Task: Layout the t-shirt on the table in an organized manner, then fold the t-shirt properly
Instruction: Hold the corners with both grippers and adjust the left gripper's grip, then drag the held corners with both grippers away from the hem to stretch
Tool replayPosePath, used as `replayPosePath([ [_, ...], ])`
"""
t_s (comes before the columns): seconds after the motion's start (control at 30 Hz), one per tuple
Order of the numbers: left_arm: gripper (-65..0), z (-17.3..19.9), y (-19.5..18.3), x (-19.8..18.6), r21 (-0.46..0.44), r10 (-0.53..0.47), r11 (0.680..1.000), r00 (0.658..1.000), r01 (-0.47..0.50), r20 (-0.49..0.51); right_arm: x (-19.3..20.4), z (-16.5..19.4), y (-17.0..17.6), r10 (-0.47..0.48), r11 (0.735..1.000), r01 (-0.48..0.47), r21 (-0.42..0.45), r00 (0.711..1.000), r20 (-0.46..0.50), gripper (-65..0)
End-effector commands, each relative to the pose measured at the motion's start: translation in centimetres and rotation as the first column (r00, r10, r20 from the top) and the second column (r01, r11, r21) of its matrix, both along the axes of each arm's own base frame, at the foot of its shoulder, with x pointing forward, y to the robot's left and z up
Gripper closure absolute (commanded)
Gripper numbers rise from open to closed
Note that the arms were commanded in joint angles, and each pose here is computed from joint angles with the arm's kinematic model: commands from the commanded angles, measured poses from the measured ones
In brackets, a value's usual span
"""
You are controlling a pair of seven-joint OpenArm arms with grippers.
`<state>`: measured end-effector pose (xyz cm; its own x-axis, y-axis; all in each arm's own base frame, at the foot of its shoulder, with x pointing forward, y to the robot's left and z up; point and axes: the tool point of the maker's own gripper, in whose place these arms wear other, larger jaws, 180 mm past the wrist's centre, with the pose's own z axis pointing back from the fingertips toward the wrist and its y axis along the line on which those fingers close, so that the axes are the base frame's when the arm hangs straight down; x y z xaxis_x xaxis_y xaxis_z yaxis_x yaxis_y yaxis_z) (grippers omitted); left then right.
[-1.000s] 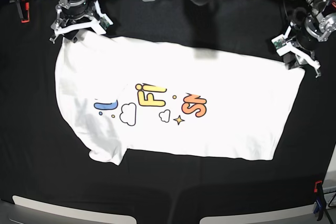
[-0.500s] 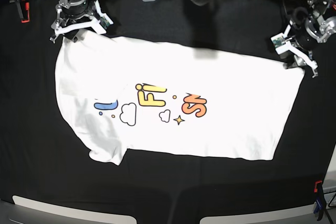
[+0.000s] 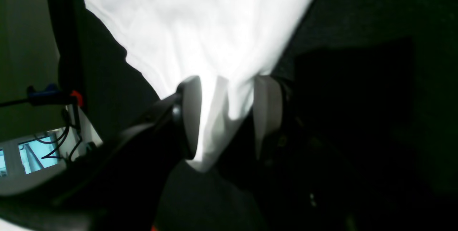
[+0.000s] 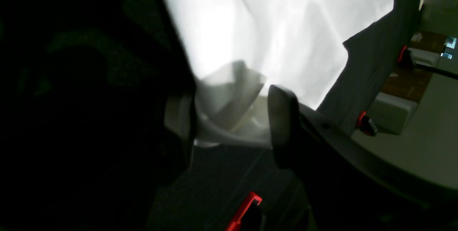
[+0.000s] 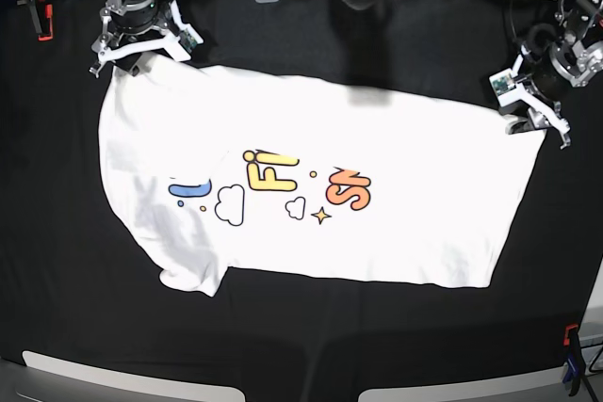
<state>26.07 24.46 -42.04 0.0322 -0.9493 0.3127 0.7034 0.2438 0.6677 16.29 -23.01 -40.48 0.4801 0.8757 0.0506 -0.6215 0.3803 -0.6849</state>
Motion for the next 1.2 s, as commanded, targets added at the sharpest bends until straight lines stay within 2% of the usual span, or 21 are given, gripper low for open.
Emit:
replayPosePath([
  [0.0, -22.4, 0.3, 1.4, 0.8, 0.040, 0.015, 0.999, 1.000, -0.015, 0.016, 0.6, 0.8, -0.3, 0.011, 1.000, -0.010, -0.015, 0.999, 0.031, -31.0],
  [0.13, -21.5, -1.2, 3.4, 0.1, 0.107, 0.029, 0.994, 0.999, -0.026, -0.021, 0.6, 0.8, -0.3, 0.009, 1.000, -0.009, -0.015, 0.999, 0.034, -31.0],
  [0.23, -20.3, -1.1, 2.1, -0.5, 0.068, -0.015, 0.998, 1.000, 0.016, -0.021, 0.6, 0.8, -0.3, 0.009, 1.000, -0.009, -0.015, 0.999, 0.034, -31.0],
  [0.37, -0.5, -0.1, -0.7, -0.7, -0.038, -0.113, 0.993, 0.994, 0.113, 0.016, 0.6, 0.8, -0.3, 0.010, 1.000, -0.009, -0.015, 0.999, 0.034, -31.0],
  [0.43, 0.0, 0.2, -1.3, -0.7, -0.064, -0.137, 0.988, 0.990, 0.139, 0.028, 0.6, 0.8, -0.3, 0.009, 1.000, -0.009, -0.015, 0.999, 0.034, -31.0],
  [0.6, 0.0, 0.1, -1.1, -0.7, -0.056, -0.131, 0.990, 0.991, 0.132, 0.023, 0.6, 0.8, -0.3, 0.010, 1.000, -0.009, -0.015, 0.999, 0.034, -30.9],
  [0.63, 0.0, 0.0, -1.0, -0.7, -0.051, -0.125, 0.991, 0.992, 0.126, 0.021, 0.6, 0.8, -0.3, 0.010, 1.000, -0.009, -0.015, 0.999, 0.034, -29.1],
  [0.67, 0.0, -0.1, -0.7, -0.7, -0.039, -0.114, 0.993, 0.993, 0.114, 0.016, 0.6, 0.8, -0.3, 0.010, 1.000, -0.009, -0.015, 0.999, 0.033, -24.5],
  [0.7, 0.0, -0.3, -0.3, -0.7, -0.021, -0.096, 0.995, 0.995, 0.096, 0.010, 0.6, 0.8, -0.3, 0.009, 1.000, -0.009, -0.016, 0.999, 0.033, -17.9],
  [0.77, 0.0, -0.7, 0.8, -0.8, 0.022, -0.055, 0.998, 0.998, 0.055, -0.009, 0.6, 0.8, -0.4, 0.006, 1.000, -0.006, -0.019, 0.999, 0.032, 0.0],
  [0.83, 0.0, -0.9, 1.4, -1.2, 0.049, -0.025, 0.998, 1.000, 0.025, -0.001, 0.5, 0.8, -0.5, 0.004, 1.000, -0.003, -0.026, 1.000, 0.031, 0.0],
  [0.97, 0.0, 1.6, 0.8, -1.5, 0.040, 0.009, 0.999, 0.981, -0.017, 0.194, 0.5, 0.9, -0.4, 0.006, 1.000, -0.006, -0.024, 1.000, 0.029, 0.0],
  [1.07, 0.0, 1.8, 0.6, -2.7, 0.048, 0.035, 0.998, 0.980, -0.046, 0.197, 0.6, 1.2, -0.3, 0.029, 0.999, -0.027, -0.044, 0.999, 0.037, 0.0],
  [1.17, 0.0, 2.3, 1.5, -3.0, 0.076, 0.094, 0.991, 0.971, -0.114, 0.221, 0.5, 1.9, -0.2, 0.054, 0.997, -0.052, -0.059, 0.997, 0.048, 0.0],
])
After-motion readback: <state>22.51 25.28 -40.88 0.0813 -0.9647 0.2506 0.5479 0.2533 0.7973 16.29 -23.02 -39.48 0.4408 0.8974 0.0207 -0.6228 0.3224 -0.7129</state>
